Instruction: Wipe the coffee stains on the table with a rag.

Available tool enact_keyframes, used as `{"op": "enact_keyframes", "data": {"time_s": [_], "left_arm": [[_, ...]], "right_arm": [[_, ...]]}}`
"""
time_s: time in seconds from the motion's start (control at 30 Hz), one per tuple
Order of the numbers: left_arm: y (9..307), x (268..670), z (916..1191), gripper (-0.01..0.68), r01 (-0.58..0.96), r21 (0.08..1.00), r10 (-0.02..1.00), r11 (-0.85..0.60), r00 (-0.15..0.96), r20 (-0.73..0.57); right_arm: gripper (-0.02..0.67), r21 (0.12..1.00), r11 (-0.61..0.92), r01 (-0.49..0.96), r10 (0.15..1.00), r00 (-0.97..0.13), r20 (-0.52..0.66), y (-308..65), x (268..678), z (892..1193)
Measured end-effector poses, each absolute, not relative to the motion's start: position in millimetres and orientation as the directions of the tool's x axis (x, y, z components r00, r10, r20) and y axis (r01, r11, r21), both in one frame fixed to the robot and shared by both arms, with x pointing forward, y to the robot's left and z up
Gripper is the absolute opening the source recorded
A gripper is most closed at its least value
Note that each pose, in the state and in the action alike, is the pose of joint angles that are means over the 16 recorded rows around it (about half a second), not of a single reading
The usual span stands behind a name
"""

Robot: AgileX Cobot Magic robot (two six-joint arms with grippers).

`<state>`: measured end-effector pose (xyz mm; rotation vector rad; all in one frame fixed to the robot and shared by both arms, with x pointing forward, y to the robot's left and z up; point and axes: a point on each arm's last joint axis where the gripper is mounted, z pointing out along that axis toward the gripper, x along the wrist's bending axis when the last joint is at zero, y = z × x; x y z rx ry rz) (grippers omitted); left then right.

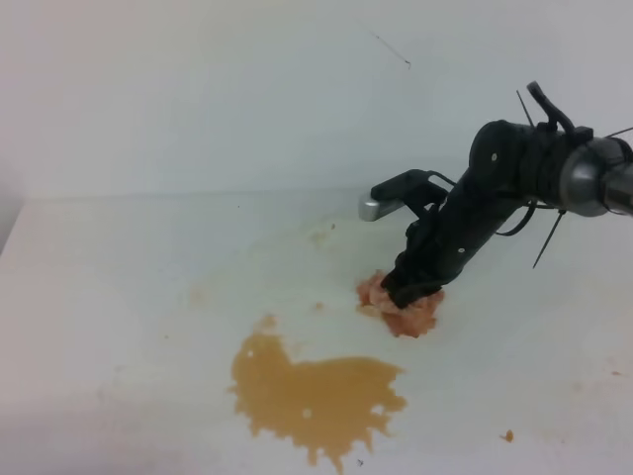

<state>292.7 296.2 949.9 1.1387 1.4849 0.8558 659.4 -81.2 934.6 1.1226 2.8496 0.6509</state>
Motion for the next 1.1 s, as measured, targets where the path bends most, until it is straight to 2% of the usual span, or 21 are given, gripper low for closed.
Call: {"op": "enact_keyframes", "data": {"time_s": [0.33, 0.73, 1.1], "left_arm": [[296.2, 292.7, 949.9, 0.001, 0.219, 0.930, 0.954, 0.297, -0.018, -0.300], [296.2, 292.7, 949.9, 0.001, 0.219, 0.930, 0.954, 0.297, -0.018, -0.300], [296.2, 292.7, 949.9, 0.001, 0.219, 0.930, 0.954, 0.297, -0.018, -0.300]], "right_arm": [[0.035, 0.426, 0.670, 0.608, 0.590, -0.784, 0.190, -26.4, 636.5, 910.6], [0.034, 0.463, 0.724, 0.511, 0.481, -0.856, 0.191, 32.5, 620.8, 909.9], [0.037, 0.372, 0.859, 0.351, 0.324, -0.936, 0.136, 61.3, 596.3, 904.3]]}}
